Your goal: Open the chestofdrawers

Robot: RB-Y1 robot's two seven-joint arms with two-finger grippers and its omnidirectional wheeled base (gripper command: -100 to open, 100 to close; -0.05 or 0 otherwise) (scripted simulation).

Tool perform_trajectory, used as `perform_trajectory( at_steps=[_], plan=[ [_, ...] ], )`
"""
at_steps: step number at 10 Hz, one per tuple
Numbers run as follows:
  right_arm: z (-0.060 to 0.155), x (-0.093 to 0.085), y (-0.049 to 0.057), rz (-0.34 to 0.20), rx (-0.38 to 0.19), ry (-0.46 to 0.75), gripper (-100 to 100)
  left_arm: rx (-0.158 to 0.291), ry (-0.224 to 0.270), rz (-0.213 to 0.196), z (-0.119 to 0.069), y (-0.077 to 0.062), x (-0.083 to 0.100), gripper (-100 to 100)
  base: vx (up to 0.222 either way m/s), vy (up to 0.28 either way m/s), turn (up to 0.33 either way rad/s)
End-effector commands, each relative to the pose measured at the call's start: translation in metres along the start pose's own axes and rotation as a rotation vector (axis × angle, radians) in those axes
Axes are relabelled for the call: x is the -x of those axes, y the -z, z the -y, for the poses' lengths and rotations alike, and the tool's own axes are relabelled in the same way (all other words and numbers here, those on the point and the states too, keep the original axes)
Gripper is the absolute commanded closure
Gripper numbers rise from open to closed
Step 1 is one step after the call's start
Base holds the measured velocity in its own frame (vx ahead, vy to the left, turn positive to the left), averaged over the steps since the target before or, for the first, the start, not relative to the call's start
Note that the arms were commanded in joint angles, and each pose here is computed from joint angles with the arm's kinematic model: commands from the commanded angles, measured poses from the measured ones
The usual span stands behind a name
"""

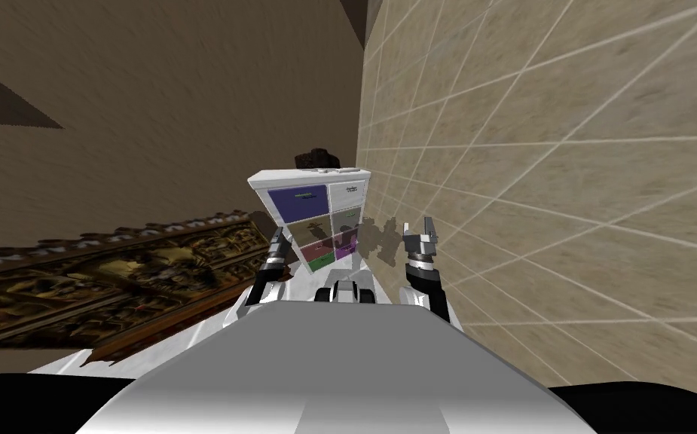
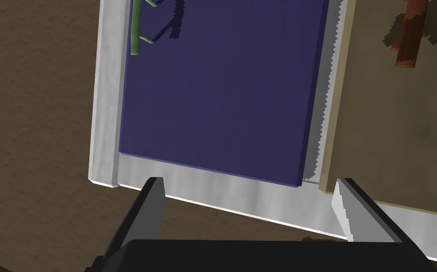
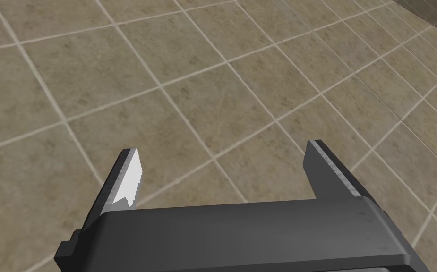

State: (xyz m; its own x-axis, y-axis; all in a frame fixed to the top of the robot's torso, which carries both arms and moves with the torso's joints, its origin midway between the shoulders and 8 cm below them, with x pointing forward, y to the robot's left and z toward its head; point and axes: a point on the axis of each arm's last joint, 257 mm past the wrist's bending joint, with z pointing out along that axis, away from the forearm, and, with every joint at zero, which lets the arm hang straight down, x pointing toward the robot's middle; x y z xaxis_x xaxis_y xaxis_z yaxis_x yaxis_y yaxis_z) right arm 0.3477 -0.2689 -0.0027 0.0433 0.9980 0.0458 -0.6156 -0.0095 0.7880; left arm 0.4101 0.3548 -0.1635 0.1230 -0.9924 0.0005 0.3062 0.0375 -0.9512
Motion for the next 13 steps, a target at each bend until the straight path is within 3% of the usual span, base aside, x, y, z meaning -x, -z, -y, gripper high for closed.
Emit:
perform_trajectory(
  at_steps=[1, 7, 13],
  plan=[
    [0.0, 0.0, 0.0, 0.0, 0.0, 0.0, 0, 0.034, 0.009, 0.026, -0.022, 0.003, 0.012, -100, 0.121, -0.085, 0.041],
    [0.0, 0.0, 0.0, 0.0, 0.0, 0.0, 0, 0.112, 0.067, 0.111, -0.071, 0.018, 0.03, -100, 0.139, -0.064, 0.04],
    [0.0, 0.0, 0.0, 0.0, 0.0, 0.0, 0, 0.156, 0.21, 0.22, -0.106, 0.036, 0.01, -100, 0.073, -0.043, 0.02]
  ],
)
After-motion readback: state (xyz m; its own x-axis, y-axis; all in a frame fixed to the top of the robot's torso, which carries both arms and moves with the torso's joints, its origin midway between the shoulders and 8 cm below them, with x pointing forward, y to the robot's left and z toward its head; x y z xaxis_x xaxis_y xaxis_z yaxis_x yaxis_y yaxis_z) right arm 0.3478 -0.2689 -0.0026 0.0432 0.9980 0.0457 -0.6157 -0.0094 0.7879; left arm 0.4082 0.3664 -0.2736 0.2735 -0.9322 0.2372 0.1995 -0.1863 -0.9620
